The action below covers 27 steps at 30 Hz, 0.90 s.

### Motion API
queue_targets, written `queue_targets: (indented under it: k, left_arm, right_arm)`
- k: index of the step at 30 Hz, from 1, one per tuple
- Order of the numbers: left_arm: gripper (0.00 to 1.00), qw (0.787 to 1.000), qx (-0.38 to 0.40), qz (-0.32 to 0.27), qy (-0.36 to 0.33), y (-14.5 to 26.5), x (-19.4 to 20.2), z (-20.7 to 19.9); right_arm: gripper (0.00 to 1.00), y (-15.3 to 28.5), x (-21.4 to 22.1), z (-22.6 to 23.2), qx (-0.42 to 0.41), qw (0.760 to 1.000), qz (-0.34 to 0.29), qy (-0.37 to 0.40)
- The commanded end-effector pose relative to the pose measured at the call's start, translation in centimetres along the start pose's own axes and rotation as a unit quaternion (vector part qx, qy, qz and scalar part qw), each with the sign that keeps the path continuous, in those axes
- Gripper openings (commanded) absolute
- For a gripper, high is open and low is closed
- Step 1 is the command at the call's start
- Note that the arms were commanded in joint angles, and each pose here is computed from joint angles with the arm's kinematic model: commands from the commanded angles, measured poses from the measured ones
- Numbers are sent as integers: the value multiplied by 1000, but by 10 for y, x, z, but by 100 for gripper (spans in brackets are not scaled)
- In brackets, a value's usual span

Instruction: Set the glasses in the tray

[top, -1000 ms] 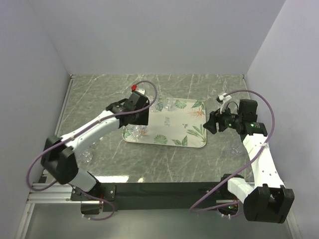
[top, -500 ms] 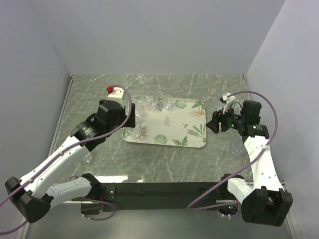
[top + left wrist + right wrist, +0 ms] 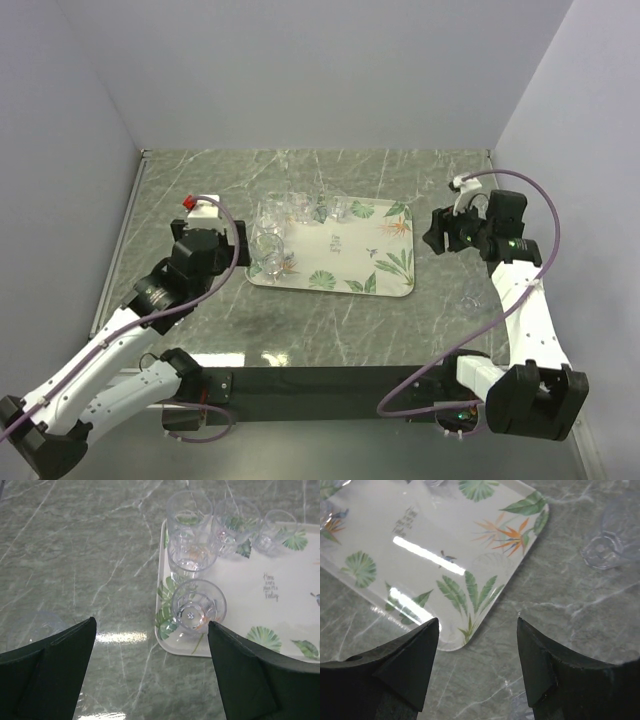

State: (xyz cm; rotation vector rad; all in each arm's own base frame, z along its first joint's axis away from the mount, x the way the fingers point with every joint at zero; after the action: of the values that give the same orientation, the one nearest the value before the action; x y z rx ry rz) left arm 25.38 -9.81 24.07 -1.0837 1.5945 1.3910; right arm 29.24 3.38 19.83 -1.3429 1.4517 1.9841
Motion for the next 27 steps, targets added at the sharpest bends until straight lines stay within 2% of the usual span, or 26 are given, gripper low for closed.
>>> queue_targets:
  k: [1, 5, 10, 18, 27]
  left_arm:
    - [99, 999, 0, -37, 25, 3, -16, 3]
    - [99, 999, 0, -43, 32, 7, -20, 6]
    - [99, 998, 1, -51, 37, 9, -23, 9]
    - [99, 997, 4, -59, 43, 12, -27, 11]
    - [100, 997, 5, -63, 44, 11, -28, 13]
  right_arm:
    - [70, -1, -33, -34, 79, 996, -39, -35]
    - [70, -4, -40, -70, 168, 982, -43, -75]
    - [70, -9, -53, -88, 194, 974, -49, -108]
    - [68, -34, -55, -100, 173, 976, -20, -131]
    - [68, -69, -48, -99, 91, 989, 38, -108]
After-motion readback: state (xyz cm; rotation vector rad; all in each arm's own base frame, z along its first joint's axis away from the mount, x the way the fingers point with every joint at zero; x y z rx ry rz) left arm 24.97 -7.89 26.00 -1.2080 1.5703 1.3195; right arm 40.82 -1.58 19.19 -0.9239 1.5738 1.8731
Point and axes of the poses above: each gripper's point midway between its finger pads, its own y axis back along the fingers, its own z axis along the line the jaws close on, x = y × z, the point moved 1 cm from there along y, back along the fingers, and after that the axes turned 4 degrees about y, right-handed, at the moved point
